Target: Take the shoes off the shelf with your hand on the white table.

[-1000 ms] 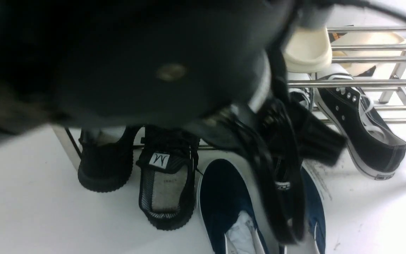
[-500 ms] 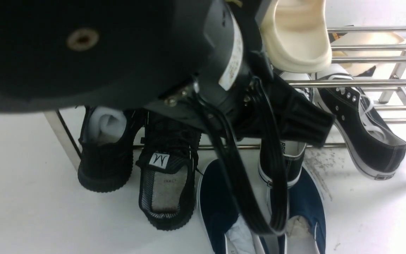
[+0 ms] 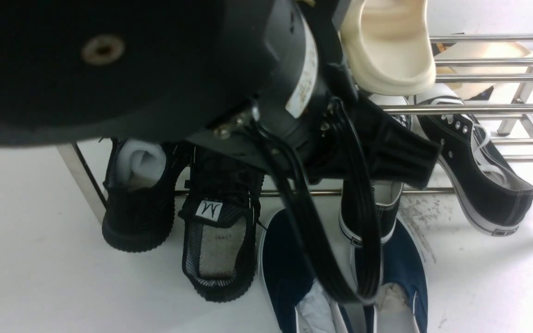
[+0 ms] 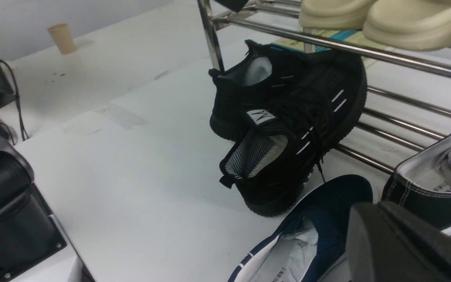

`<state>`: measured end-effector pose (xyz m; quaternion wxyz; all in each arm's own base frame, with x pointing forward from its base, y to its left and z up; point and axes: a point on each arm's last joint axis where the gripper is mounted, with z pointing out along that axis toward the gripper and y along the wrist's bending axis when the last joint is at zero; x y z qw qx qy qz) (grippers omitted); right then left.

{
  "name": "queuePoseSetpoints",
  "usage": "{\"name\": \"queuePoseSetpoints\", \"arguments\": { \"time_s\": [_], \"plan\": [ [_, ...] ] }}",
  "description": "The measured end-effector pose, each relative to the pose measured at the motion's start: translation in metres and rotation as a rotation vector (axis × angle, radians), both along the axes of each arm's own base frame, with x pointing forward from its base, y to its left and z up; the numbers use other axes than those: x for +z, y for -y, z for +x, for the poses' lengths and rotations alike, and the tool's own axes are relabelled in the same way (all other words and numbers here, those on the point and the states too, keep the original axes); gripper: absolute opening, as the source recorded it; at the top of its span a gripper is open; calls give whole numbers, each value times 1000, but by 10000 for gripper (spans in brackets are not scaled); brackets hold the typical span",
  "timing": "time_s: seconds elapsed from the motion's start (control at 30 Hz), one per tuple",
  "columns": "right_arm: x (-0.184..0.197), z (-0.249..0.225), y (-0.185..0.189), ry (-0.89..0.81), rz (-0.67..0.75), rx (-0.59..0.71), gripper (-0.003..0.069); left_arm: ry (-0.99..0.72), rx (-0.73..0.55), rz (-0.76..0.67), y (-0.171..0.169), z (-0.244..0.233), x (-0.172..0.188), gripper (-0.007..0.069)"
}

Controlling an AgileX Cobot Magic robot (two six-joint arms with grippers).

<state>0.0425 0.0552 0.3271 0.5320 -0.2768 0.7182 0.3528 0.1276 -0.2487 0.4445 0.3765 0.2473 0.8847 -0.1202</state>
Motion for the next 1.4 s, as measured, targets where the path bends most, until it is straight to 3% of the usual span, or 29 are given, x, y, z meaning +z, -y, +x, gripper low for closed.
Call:
{"name": "queuePoseSetpoints", "arguments": {
  "time_s": [0.67, 0.87, 1.07, 1.3, 1.4],
  "plan": [
    [-3, 0, -1, -9, -8, 9, 5, -6, 22, -16, 0, 0, 0, 19],
    [-27, 0, -5, -108, -13, -4, 9, 8, 27, -12, -1, 1, 1, 22],
    [-78, 14, 8, -137, 8, -271, 15, 59, 44, 5, -3, 5, 3, 30],
    [-144, 17, 39, -172, 104, -712, 27, 180, 83, 46, -8, 13, 10, 32],
    [-151, 14, 48, -176, 126, -854, 29, 218, 94, 63, -9, 15, 12, 33]
  ]
}}
